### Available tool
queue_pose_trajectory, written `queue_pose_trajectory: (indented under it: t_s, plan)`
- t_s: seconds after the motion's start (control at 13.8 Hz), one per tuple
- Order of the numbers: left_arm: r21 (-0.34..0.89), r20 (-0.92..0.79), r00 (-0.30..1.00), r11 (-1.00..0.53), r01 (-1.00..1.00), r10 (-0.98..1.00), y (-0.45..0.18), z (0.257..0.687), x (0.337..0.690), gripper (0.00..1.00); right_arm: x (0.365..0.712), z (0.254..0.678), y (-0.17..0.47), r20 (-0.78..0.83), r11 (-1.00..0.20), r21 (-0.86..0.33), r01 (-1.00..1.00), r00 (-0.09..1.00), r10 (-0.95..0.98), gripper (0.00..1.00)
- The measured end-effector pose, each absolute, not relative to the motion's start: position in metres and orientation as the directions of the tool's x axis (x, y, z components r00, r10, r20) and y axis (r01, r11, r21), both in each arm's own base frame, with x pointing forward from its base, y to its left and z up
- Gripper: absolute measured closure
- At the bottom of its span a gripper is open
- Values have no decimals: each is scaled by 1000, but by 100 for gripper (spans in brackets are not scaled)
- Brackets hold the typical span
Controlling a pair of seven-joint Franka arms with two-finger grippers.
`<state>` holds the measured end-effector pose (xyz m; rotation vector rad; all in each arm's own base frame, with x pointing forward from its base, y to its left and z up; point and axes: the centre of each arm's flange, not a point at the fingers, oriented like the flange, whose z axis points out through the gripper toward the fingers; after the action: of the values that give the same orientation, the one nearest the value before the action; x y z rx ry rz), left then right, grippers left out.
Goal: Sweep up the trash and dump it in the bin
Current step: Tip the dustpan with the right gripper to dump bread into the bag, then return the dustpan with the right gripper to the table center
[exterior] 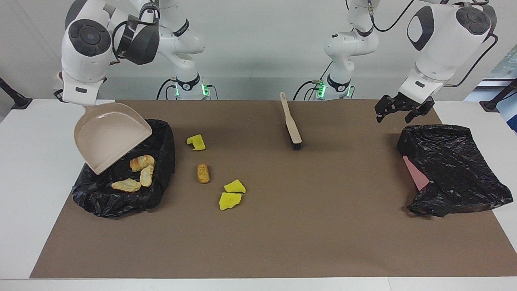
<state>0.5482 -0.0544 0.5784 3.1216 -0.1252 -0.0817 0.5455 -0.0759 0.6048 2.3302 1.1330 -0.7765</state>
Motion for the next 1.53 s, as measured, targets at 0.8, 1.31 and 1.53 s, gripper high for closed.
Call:
queue_pose_trajectory:
  t_s: [0.8, 1.31, 1.53]
  plan:
    - [19, -51, 995, -997, -79, -80, -54, 578, 548, 0, 546, 599, 128, -197, -830, 213, 516, 854, 481, 69]
    - [19, -51, 995, -997, -79, -80, -54, 579, 548, 0, 557, 510, 299, -49, -955, 179, 237, 971, 232, 69]
    - [19, -51, 995, -997, -79, -80, -54, 579, 548, 0, 568, 479, 351, 8, -989, 103, 110, 994, 112, 69]
